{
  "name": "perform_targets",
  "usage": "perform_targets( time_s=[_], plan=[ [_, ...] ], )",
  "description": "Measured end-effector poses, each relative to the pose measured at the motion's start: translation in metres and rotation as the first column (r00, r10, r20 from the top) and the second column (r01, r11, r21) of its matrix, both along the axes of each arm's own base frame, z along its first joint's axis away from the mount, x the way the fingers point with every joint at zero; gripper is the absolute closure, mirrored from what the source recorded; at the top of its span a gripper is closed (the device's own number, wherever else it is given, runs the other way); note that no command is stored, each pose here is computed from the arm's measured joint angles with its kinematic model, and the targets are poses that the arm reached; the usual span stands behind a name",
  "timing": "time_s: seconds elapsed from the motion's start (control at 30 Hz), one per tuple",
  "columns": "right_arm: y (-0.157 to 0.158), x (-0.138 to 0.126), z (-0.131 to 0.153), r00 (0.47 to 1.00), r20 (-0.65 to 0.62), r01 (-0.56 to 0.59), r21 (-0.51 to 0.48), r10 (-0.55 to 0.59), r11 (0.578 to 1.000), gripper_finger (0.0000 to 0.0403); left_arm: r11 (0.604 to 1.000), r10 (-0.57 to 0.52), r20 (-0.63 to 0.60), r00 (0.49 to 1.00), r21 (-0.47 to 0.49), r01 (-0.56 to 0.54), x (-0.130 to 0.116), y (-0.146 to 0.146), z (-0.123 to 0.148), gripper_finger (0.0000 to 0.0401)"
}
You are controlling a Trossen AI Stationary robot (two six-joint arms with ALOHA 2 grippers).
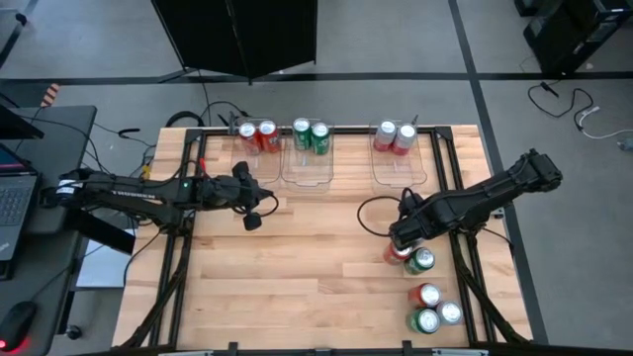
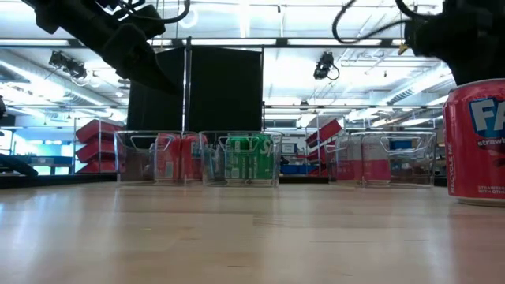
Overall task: Sort soda cans
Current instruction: Put the top pink white soda can into the right transparent bin
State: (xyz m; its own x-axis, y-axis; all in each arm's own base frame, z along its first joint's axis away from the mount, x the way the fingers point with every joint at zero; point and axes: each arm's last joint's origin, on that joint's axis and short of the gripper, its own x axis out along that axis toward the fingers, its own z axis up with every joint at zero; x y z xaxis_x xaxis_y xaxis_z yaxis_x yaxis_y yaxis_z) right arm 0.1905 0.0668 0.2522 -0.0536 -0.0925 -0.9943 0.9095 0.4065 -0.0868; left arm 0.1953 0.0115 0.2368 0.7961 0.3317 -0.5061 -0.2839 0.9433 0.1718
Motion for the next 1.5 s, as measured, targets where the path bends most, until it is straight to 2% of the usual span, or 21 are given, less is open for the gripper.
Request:
perform_targets(
  time_s=[0.23,0.47,0.67,0.77,0.83,0.97,1.1,1.2,1.27,1.4,1.5],
  plan=[
    [-0.001,-0.003,-0.012,0.999,-0.032,0.003,0.001,-0.003,1.000,0.0090,1.000,0.000,0.002,1.000,0.000,0.000,0.000,0.000,0.000,0.0400],
    [0.003,0.008,-0.014,0.996,0.078,-0.039,0.033,0.037,0.999,0.0104,1.000,0.001,0.003,1.000,-0.001,-0.001,0.000,0.000,0.000,0.0400],
    [0.002,0.014,-0.007,0.986,0.142,-0.086,-0.028,0.089,0.996,0.0106,1.000,0.001,0.006,1.000,-0.001,-0.001,0.000,0.000,0.000,0.0400],
    [0.001,0.019,-0.002,0.970,0.180,-0.157,-0.057,0.165,0.986,0.0109,1.000,0.001,0.005,1.000,-0.002,-0.001,0.000,0.000,0.000,0.0400],
    [0.001,0.020,-0.001,0.945,0.174,-0.263,-0.097,0.277,0.960,0.0113,1.000,0.001,0.003,1.000,-0.001,-0.001,0.000,0.000,0.000,0.0400],
    [-0.001,0.022,-0.001,0.860,0.128,-0.474,-0.152,0.493,0.867,0.0121,1.000,-0.007,-0.007,1.000,0.011,0.007,0.000,0.000,0.000,0.0400],
    [-0.006,0.027,-0.003,0.771,0.094,-0.602,-0.215,0.630,0.769,0.0126,1.000,-0.011,-0.016,1.000,0.017,0.011,0.000,0.000,-0.001,0.0400],
    [-0.011,0.031,-0.008,0.722,0.088,-0.655,-0.231,0.686,0.719,0.0130,1.000,-0.011,-0.032,0.999,0.017,0.012,-0.001,0.000,-0.002,0.0400],
    [-0.014,0.032,-0.015,0.709,0.095,-0.670,-0.219,0.699,0.709,0.0131,1.000,-0.010,-0.043,0.999,0.016,0.011,-0.002,0.000,-0.003,0.0400],
    [-0.017,0.031,-0.029,0.713,0.139,-0.670,-0.152,0.687,0.727,0.0130,1.000,-0.010,-0.061,0.998,0.014,0.011,-0.003,0.000,-0.004,0.0400],
    [-0.013,0.029,-0.031,0.706,0.131,-0.682,-0.141,0.696,0.718,0.0132,1.000,-0.009,-0.062,0.998,0.013,0.010,-0.003,0.000,-0.004,0.0400]
  ],
)
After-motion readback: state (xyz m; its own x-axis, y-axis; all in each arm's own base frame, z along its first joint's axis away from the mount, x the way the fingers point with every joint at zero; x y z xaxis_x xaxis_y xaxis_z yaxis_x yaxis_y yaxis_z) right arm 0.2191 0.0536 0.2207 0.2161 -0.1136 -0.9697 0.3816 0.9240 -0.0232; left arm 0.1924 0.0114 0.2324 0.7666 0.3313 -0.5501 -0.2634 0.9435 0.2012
